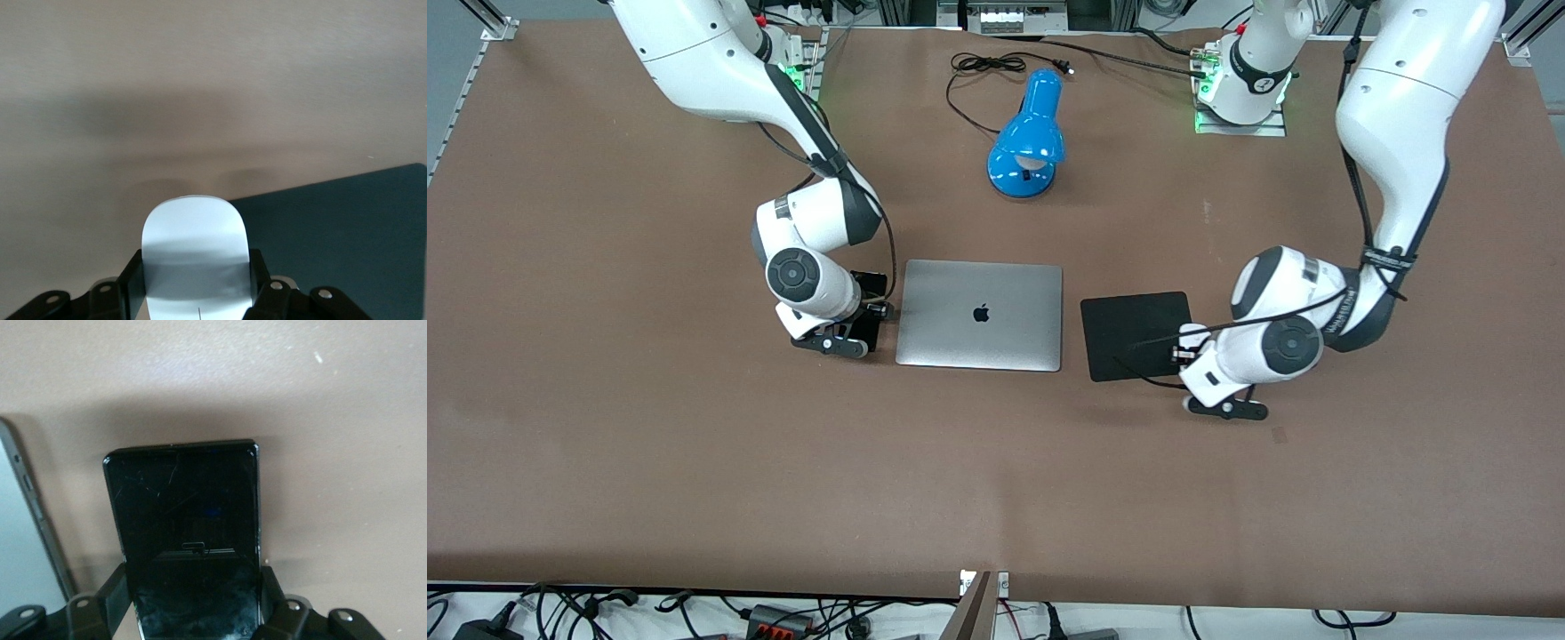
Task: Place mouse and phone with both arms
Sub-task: 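Carry the phone beside the laptop while the left gripper carries the mouse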
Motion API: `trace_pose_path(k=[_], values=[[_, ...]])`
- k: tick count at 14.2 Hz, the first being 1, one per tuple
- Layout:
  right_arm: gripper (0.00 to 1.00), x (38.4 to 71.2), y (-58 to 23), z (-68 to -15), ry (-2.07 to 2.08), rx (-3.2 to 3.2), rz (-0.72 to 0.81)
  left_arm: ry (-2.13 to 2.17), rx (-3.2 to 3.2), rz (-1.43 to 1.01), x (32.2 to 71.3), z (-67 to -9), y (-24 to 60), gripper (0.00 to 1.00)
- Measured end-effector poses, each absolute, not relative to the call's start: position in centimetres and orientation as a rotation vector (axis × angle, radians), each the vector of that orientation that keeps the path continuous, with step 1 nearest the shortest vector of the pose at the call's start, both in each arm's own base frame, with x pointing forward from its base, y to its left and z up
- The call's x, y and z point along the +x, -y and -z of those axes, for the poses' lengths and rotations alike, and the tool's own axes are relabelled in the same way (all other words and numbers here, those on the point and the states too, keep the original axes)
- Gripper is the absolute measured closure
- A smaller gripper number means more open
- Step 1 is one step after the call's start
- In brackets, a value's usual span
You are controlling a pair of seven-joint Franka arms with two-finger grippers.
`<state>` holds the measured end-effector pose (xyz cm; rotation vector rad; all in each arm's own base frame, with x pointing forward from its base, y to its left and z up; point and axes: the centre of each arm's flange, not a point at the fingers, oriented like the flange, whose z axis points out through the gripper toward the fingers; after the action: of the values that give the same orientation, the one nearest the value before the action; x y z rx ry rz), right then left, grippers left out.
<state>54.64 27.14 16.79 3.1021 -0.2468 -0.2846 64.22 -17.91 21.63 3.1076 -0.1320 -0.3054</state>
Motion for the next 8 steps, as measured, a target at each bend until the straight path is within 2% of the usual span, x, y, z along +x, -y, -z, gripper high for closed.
trace_pose_path(k=[6, 8], values=[[0.19, 54.6, -27.2, -16.7, 0.24, 3.102, 0.287, 0.134, 3.104, 0.306, 63.4, -20.2, 20.7, 0.37], [0.04, 54.7, -27.2, -16.9, 0.242, 3.103, 0.281, 0.121, 3.104, 0.311, 63.0, -19.7, 21.5, 0.37]])
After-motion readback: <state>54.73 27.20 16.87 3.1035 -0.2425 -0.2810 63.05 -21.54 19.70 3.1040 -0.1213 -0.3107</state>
